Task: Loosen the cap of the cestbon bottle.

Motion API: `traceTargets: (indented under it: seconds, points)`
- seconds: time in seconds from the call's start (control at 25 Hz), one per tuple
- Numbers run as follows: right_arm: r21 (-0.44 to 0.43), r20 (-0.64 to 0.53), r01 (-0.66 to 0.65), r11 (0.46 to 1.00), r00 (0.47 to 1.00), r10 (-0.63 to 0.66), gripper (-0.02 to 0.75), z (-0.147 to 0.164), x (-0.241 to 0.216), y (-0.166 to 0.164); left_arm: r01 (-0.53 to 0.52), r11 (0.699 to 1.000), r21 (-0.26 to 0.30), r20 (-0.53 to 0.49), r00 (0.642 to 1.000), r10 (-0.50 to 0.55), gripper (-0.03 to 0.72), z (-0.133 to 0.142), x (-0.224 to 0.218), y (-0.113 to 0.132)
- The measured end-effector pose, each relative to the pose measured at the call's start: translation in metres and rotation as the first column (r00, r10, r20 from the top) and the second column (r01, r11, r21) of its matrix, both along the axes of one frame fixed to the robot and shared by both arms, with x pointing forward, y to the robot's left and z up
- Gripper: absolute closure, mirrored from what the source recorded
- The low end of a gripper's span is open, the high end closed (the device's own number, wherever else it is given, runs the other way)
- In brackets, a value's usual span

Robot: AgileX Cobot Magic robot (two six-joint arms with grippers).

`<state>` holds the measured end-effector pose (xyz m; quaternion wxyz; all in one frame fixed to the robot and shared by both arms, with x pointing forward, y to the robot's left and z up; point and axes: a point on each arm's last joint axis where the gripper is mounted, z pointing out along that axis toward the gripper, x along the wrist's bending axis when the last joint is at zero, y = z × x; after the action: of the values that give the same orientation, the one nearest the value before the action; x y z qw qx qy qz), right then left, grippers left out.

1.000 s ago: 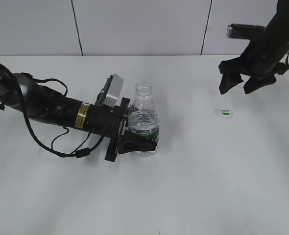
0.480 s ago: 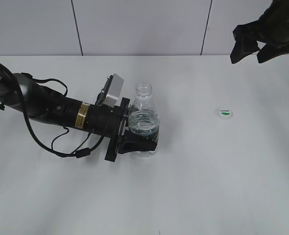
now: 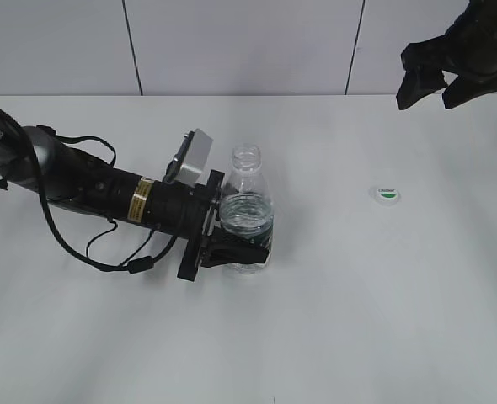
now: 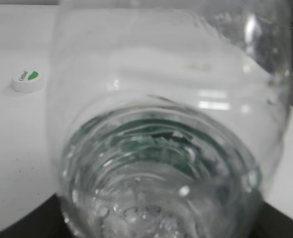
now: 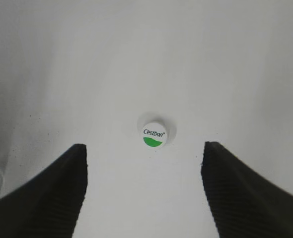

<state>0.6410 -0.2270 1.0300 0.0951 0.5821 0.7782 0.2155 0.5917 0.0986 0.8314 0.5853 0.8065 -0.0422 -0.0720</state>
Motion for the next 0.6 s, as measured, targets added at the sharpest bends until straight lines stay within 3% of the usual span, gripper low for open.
traceTargets:
  seconds: [0.6]
  points:
    - [-0.004, 0.011, 0.001, 1.0, 1.0, -0.001, 0.193, 0.0003, 0.0009, -0.0003, -0.051, 0.998, -0.029, -0.02, 0.998, 0.051, 0.276, -0.0007, 0.0033, -0.0016]
